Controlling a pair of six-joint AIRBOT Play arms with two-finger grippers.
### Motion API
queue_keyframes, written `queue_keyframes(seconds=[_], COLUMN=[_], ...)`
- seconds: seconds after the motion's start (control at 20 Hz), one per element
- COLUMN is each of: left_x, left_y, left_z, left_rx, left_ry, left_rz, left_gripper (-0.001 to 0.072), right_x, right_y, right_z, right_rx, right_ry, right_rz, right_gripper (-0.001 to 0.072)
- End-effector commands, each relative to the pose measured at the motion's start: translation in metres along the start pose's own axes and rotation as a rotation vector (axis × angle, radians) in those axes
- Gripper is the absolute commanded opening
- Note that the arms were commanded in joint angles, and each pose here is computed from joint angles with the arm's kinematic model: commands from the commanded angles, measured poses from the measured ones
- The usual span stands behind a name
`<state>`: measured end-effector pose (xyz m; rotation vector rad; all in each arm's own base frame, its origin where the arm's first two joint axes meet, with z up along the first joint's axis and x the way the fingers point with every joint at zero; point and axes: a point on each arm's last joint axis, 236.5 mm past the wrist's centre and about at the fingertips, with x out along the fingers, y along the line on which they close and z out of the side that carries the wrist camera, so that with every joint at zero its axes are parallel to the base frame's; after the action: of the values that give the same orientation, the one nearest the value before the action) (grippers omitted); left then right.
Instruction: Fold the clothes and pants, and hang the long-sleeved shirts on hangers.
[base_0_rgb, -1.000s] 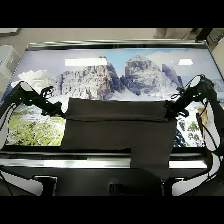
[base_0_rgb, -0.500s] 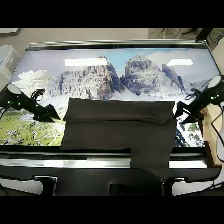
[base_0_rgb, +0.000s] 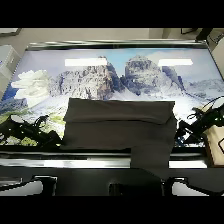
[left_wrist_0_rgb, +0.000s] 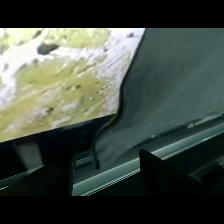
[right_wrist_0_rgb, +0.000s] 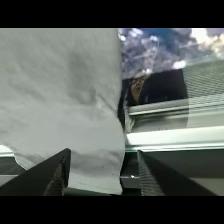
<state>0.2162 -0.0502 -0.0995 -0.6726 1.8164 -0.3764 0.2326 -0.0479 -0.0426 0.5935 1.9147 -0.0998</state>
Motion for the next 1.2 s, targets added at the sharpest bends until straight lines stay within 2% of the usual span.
queue_keyframes(seconds=[0.0, 0.1, 0.35, 0.4, 0.45, 0.5, 0.75, 1.0, 1.15], left_x=[0.014, 0.014, 0.020, 0.022, 0.024, 0.024, 0.024, 0.024, 0.024], left_y=[0.004, 0.005, -0.004, -0.004, -0.004, -0.005, -0.006, -0.007, -0.007], left_z=[-0.001, 0.008, 0.007, 0.004, 0.002, -0.001, -0.003, -0.004, -0.004], left_rx=[-0.016, -0.023, -0.016, -0.015, -0.014, 0.004, 0.010, 0.010, 0.010], left_ry=[-0.035, -0.070, -0.066, -0.056, -0.048, -0.036, -0.028, -0.025, -0.026], left_rz=[-0.011, -0.011, -0.026, -0.026, -0.027, -0.033, -0.036, -0.037, -0.037], left_gripper=[0.0420, 0.0306, 0.0298, 0.0163, 0.0064, 0.0025, 0.0025, 0.0025, 0.0025], right_x=[0.002, 0.001, 0.014, 0.023, 0.032, 0.042, 0.089, 0.103, 0.101], right_y=[0.000, 0.000, -0.007, -0.008, -0.010, -0.012, -0.015, 0.010, 0.019], right_z=[-0.008, -0.008, -0.020, -0.026, -0.033, -0.040, -0.062, -0.049, -0.047], right_rx=[-0.008, -0.009, -0.001, 0.005, 0.010, 0.012, 0.007, -0.002, 0.003], right_ry=[0.006, -0.002, -0.022, -0.009, 0.012, 0.033, 0.101, 0.034, 0.024], right_rz=[0.005, 0.005, -0.014, -0.015, -0.014, -0.013, 0.015, 0.137, 0.174], right_gripper=[0.0517, 0.0516, 0.0517, 0.0518, 0.0518, 0.0518, 0.0518, 0.0488, 0.0345])
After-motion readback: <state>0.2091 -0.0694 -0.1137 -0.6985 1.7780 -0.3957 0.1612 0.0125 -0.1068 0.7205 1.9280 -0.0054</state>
